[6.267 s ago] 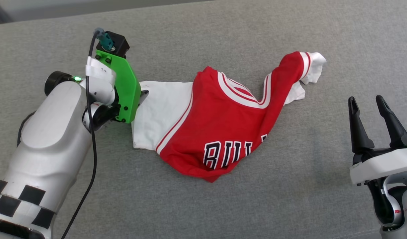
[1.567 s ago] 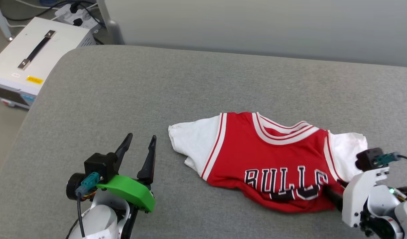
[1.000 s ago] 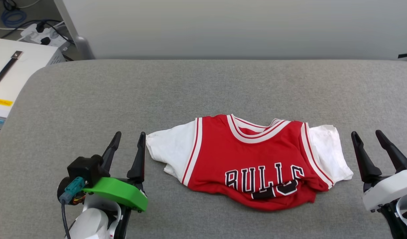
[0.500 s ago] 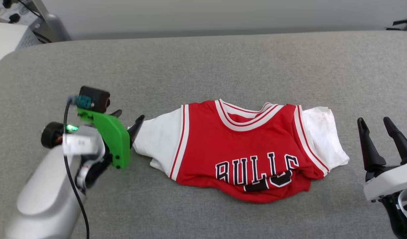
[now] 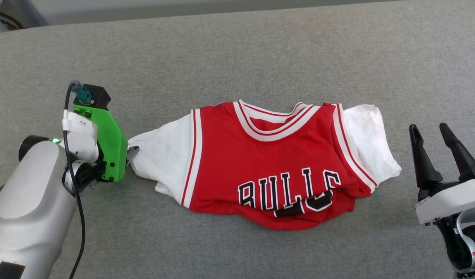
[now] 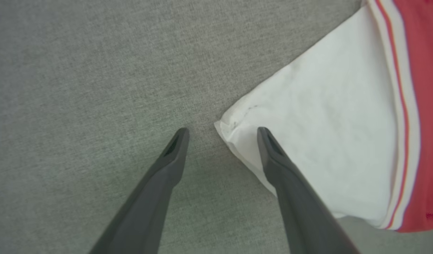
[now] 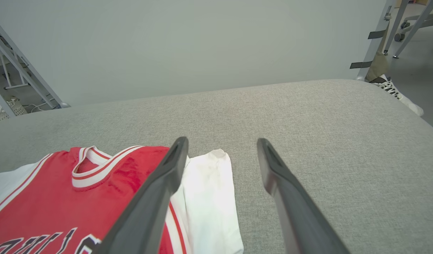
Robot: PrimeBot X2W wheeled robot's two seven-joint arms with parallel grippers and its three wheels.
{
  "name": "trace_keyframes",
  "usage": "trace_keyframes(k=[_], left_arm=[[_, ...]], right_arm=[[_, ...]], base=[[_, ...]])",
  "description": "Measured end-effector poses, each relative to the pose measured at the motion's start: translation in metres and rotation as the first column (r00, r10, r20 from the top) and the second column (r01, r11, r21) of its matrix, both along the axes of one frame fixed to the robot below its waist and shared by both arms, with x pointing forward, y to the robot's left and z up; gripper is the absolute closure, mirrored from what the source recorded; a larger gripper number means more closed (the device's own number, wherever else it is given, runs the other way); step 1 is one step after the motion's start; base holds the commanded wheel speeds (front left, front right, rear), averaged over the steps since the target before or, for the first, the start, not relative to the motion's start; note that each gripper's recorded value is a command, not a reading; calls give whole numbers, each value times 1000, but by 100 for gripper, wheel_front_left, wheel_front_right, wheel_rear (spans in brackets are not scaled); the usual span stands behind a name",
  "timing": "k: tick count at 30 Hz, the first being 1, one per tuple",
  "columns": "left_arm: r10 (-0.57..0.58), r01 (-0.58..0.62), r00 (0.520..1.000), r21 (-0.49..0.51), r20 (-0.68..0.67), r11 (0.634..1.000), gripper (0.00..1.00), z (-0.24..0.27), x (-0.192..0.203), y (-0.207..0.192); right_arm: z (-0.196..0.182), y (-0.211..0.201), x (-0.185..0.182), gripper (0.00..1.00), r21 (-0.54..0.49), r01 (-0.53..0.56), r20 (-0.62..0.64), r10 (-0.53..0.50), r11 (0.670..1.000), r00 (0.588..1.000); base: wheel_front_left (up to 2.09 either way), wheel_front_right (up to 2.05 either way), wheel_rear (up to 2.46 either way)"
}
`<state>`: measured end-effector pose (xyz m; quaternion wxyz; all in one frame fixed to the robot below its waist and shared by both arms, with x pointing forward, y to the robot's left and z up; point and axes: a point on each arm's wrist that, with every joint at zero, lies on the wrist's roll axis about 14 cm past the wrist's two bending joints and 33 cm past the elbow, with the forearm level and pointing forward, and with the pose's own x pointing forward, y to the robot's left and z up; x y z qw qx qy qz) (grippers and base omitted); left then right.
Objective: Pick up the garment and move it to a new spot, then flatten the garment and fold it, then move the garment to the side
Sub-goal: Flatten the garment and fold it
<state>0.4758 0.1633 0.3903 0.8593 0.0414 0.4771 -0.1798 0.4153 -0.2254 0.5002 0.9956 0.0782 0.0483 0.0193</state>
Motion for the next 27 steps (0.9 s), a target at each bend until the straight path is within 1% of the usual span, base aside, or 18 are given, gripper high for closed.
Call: trace_keyframes(k=[3,9,10,11,12,16,22,24,27], left_arm=[[-5,5,1000,7,-31,1000,0,-11,-1,0],[-15,16,999,20,-45,1000,0,-22,6,-2],[-18,19,998,20,-57,1000,53,-25,4,-3],[-17,18,998,15,-64,1000,98,-25,5,-4],[-16,16,998,9,-67,1000,100,-25,5,-5],[-7,6,998,-19,-57,1000,100,-24,5,-8],[50,-46,998,-92,36,995,100,-5,11,-8],[69,-58,993,-112,94,992,100,8,15,-6],[101,-74,978,-153,182,985,100,32,21,-4]], right_arm=[[-5,-2,0,0,-2,8,-14,-8,1000,1000],[-11,-6,0,0,-5,18,-32,-18,1000,999],[-12,-6,0,0,-6,19,-34,-19,1000,999],[-12,-6,1,0,-7,20,-35,-20,1000,999],[-13,-7,1,0,-8,20,-36,-20,1000,999],[-13,-6,2,0,-13,18,-37,-18,1000,999],[-8,-6,5,0,-33,-6,-48,4,999,999],[-11,-6,4,0,-51,-24,-86,19,998,996],[-22,-8,4,0,-79,-55,-180,40,995,983]], base=[[0,0,0],[0,0,0],[0,0,0],[0,0,0],[0,0,0],[0,0,0],[0,0,0],[0,0,0],[0,0,0]])
